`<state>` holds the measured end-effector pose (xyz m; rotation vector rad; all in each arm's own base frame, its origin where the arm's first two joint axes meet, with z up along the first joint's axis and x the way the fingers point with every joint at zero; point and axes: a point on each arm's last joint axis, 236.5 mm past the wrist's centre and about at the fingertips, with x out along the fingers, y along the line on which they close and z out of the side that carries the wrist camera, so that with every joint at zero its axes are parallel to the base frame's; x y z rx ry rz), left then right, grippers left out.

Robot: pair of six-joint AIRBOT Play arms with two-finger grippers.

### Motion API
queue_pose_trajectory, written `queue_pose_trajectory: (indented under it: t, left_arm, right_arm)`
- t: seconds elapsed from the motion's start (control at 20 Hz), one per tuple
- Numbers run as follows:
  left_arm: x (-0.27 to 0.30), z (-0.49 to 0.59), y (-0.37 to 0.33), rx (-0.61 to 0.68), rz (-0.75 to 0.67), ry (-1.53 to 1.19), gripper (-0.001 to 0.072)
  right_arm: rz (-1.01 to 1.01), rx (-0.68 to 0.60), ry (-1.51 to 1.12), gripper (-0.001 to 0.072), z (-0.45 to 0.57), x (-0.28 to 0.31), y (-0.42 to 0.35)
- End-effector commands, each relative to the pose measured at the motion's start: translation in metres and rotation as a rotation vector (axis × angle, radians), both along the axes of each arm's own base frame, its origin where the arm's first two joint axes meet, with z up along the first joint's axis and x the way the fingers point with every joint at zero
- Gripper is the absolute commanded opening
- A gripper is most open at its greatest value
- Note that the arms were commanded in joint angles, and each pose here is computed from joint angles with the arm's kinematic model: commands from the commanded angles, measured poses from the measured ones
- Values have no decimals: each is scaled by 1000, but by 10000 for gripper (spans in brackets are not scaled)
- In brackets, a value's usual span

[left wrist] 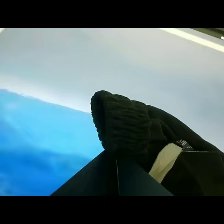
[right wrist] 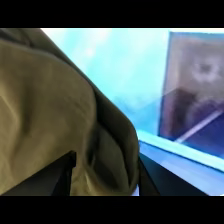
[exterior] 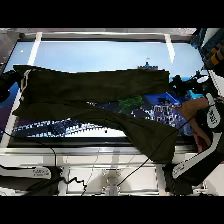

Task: Fold the clothes and pants, and hang the long-sleeved shirts on hangers.

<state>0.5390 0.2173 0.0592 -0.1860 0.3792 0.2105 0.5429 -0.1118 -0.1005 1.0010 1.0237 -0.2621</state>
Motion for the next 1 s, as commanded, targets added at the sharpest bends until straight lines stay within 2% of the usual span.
queue_pose_trajectory:
  t: [0.0,0.05,0.1,0.15,0.35,0.6,0.85,0.95]
  left_arm:
    - [0,-5,1,-3,2,8,37]
    - [1,-7,0,-5,1,11,37]
    - [1,-8,0,-6,0,12,37]
    - [2,-7,-1,-7,-1,10,37]
    - [16,37,7,39,7,-71,36]
    - [15,74,51,125,170,-131,36]
    - [28,4,49,82,156,-29,36]
    - [37,2,54,37,203,-51,38]
  right_arm:
    - [-35,2,42,300,-8,2,-6]
    - [-26,-11,52,193,-11,0,-7]
    - [-20,-23,51,132,-11,0,-9]
    - [-9,-31,40,18,-8,2,-9]
    - [96,-94,-64,15,43,27,-12]
    - [391,-246,-187,15,121,38,-4]
    - [530,-233,-10,14,83,-2,15]
    - [551,-237,30,14,66,-8,24]
